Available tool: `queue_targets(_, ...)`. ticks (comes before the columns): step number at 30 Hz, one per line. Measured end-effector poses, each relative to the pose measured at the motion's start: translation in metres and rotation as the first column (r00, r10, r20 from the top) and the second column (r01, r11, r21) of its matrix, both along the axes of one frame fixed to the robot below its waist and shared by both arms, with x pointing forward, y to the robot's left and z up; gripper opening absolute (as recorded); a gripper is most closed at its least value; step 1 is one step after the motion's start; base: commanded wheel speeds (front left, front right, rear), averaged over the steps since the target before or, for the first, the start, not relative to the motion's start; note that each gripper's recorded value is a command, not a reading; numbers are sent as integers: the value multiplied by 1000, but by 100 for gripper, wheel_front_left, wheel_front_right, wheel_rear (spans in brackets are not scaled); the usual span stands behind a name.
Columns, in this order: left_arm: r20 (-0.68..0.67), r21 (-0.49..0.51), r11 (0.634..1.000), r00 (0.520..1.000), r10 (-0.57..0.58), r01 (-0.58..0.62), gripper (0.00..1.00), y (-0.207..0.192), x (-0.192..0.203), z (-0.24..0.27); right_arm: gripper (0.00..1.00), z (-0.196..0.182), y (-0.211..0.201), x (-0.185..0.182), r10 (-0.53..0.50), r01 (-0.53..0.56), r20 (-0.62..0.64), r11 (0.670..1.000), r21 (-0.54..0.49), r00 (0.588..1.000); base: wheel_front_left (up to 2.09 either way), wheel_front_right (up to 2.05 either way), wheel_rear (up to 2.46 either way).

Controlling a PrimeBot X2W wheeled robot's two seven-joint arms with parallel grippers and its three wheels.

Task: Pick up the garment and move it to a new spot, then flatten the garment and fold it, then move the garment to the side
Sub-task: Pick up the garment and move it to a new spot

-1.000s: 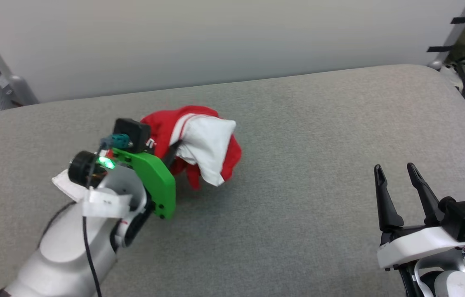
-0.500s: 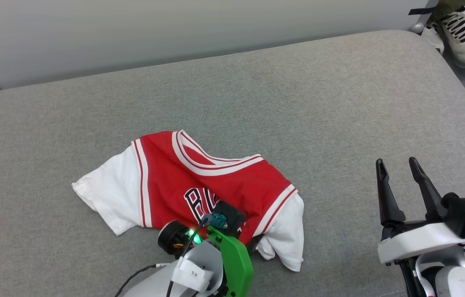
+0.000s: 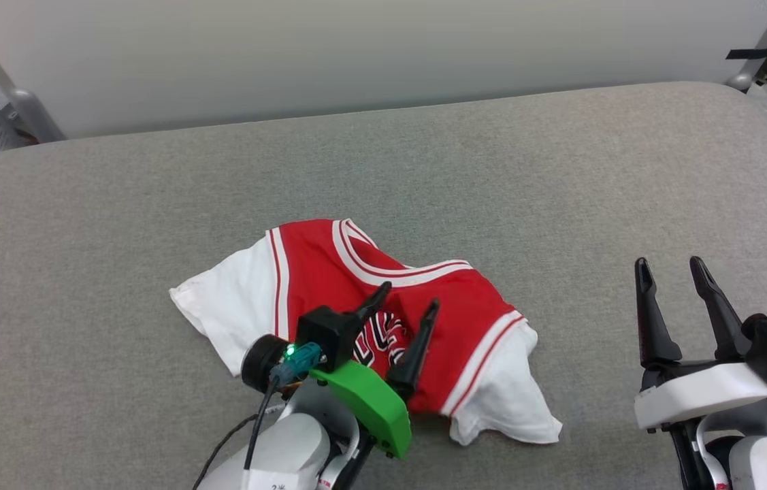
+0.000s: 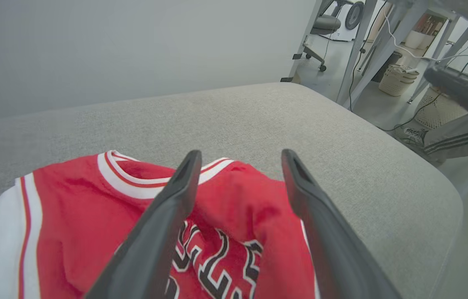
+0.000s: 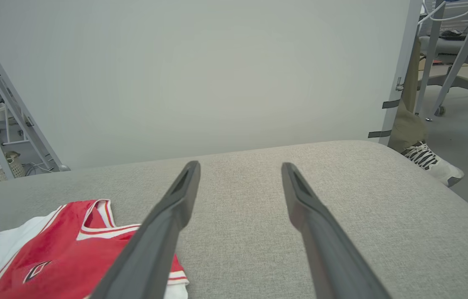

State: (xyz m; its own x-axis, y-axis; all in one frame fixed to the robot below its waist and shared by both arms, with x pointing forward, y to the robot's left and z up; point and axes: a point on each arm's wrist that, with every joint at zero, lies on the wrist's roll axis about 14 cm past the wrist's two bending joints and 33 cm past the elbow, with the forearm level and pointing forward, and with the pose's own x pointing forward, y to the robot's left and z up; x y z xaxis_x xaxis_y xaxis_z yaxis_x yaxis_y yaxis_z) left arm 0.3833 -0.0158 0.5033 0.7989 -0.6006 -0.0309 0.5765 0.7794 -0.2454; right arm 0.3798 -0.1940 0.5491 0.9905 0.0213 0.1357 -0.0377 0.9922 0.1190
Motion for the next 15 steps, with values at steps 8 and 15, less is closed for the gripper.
queue_targets(8,83,-7,972,969,234,-234,100,66,15,24,100,4,18,1,55,-55,2,998,4,998,0,0,0)
queue_targets(15,137,23,888,881,452,-459,100,148,21,35,100,4,29,0,89,-89,-2,996,4,996,0,0,0)
